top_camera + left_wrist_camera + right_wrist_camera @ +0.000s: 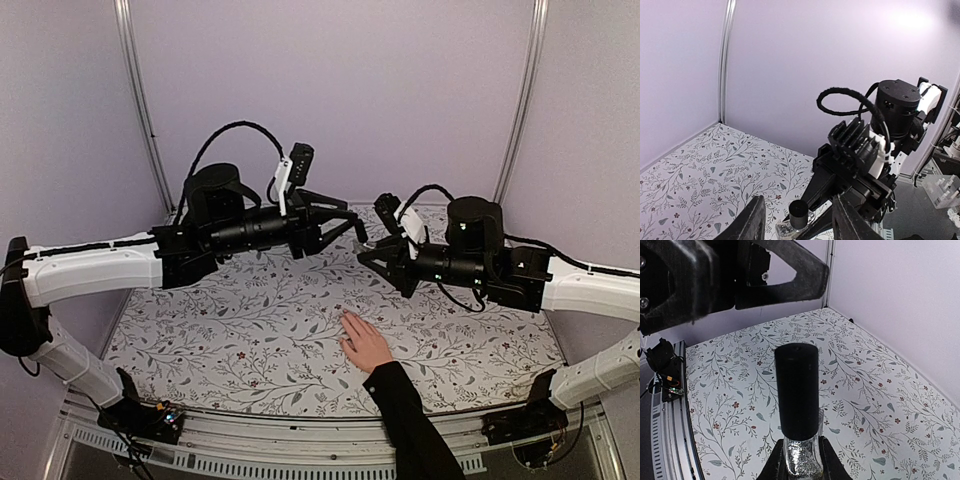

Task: Paint the nails
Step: Screw the nail polish bottle.

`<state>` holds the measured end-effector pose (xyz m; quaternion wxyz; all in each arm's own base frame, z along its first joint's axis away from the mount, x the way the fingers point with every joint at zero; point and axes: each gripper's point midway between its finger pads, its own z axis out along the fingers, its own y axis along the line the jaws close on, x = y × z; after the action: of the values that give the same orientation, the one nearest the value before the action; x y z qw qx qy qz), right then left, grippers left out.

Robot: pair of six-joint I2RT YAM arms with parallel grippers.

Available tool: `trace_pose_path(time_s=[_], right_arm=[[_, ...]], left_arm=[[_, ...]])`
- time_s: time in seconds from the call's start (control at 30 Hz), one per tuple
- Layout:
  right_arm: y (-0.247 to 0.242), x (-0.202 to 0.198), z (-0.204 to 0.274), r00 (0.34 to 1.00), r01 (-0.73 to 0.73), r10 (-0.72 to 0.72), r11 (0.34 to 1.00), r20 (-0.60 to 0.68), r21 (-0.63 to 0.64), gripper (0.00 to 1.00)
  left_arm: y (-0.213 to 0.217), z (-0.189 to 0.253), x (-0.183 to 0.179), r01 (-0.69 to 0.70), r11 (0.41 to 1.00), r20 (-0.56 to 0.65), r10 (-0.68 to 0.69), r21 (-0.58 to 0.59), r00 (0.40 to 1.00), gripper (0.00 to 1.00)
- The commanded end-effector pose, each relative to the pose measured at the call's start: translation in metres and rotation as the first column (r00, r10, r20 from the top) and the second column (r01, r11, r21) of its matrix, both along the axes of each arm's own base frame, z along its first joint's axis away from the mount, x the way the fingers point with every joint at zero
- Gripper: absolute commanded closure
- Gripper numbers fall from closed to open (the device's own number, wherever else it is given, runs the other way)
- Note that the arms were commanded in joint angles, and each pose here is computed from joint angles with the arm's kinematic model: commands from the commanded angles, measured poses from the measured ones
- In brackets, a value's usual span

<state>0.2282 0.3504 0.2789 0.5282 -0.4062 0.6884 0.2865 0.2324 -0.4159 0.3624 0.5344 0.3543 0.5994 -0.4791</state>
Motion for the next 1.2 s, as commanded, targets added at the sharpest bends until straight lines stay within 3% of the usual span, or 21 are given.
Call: trace_pose_path(time_s=[0.0,0.3,0.87,1.17], right_arm=[[0.003,0.003,0.02,1.0,0.016,-0.017,0.999,0.018,0.04,1.0],[0.004,0.005,0.019,1.0,0.019,-0.02,0.999,0.013,0.037,1.0],[0.005,0.007,0.016,1.0,0.026,-0.027,0.999,0.011,0.02,1.0],[0.001,0.019,0.029,0.995,0.101,-0.102,0.994,0.023,0.04,1.0]], left_arm=[[-0.01,-0.009,0.002,-0.005,1.0,-0.057,0.006,0.019,0.998,0.52],[-0.022,-0.022,0.003,0.014,0.999,-0.073,-0.01,0.05,0.997,0.58],[-0.028,-0.029,-0.004,0.048,0.997,-0.069,-0.044,0.06,0.997,0.92],[-0.033,-0.051,-0.004,0.021,0.993,-0.079,-0.012,0.117,0.997,0.99]])
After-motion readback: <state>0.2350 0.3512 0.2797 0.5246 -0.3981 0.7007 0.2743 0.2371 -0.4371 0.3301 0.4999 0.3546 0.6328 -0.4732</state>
